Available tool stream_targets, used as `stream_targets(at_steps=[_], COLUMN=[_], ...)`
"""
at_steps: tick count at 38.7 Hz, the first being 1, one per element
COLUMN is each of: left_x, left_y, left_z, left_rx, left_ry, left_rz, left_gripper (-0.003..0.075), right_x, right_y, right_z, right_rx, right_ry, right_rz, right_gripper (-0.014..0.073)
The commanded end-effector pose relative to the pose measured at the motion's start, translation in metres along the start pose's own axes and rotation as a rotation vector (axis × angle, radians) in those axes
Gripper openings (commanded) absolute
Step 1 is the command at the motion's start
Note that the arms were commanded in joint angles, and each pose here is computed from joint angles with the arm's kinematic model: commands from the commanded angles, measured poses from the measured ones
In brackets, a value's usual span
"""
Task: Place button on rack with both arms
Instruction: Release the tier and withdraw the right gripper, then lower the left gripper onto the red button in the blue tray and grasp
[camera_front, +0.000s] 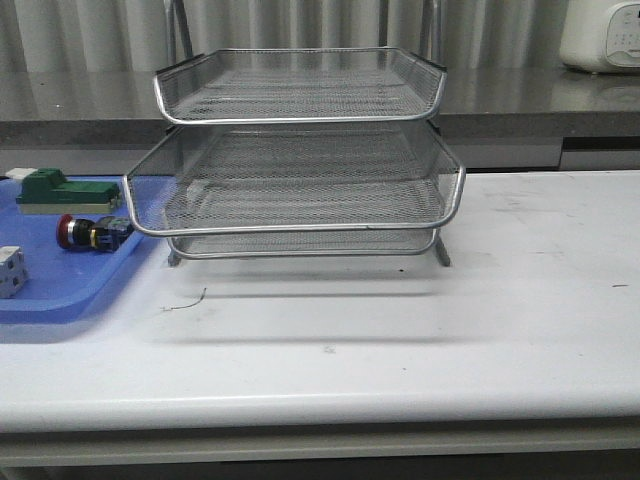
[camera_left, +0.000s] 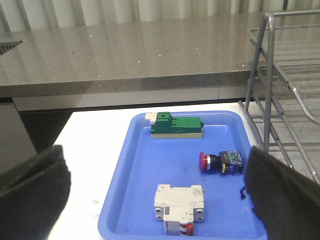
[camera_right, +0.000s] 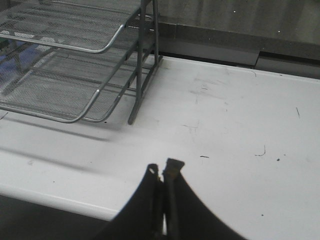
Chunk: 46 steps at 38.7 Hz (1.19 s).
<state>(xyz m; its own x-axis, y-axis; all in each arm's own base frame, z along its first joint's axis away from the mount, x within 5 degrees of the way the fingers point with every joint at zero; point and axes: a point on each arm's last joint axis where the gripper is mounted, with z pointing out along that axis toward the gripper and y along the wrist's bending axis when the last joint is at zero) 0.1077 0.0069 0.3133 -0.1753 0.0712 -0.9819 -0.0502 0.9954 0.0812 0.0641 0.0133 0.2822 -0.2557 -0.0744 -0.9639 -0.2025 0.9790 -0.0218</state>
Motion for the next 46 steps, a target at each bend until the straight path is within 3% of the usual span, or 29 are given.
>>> stream_targets(at_steps=[1, 13, 21, 32, 38, 46], left_x=[-0.020, -0.059, -0.085, -0.109, -0.102, -0.070], left_y=[0.001, 0.004, -0.005, -0.011, -0.016, -0.033], left_z=[0.002, 0.054, 0.097, 0.174, 0.216, 0.269], left_rx=[-0.003, 0.016, 0.095, 0.164, 0.228, 0.450], left_ry=[-0.074, 0.127, 0.318, 0.433, 0.487, 0.627], left_rz=[-0.027, -0.016, 0.113, 0.309, 0.439, 0.525], left_gripper=[0.0673, 0.0673, 0.0673, 0.0673, 0.0673, 0.0673], right_x=[-0.014, -0.014, -0.014, -0.014, -0.014, -0.014], right_y=[0.000, 0.000, 0.000, 0.000, 0.000, 0.000], right_z=[-0.002, -0.002, -0.002, -0.002, -0.002, -0.002], right_rx=[0.002, 0.002, 0.002, 0.002, 0.002, 0.002], right_ry=[-0.093, -0.093, -0.093, -0.093, -0.093, -0.093], right_rz=[-0.001, -0.001, -0.001, -0.001, -0.001, -0.001], right_gripper=[-0.0061, -0.0061, -0.0061, -0.0061, -0.0061, -0.0061])
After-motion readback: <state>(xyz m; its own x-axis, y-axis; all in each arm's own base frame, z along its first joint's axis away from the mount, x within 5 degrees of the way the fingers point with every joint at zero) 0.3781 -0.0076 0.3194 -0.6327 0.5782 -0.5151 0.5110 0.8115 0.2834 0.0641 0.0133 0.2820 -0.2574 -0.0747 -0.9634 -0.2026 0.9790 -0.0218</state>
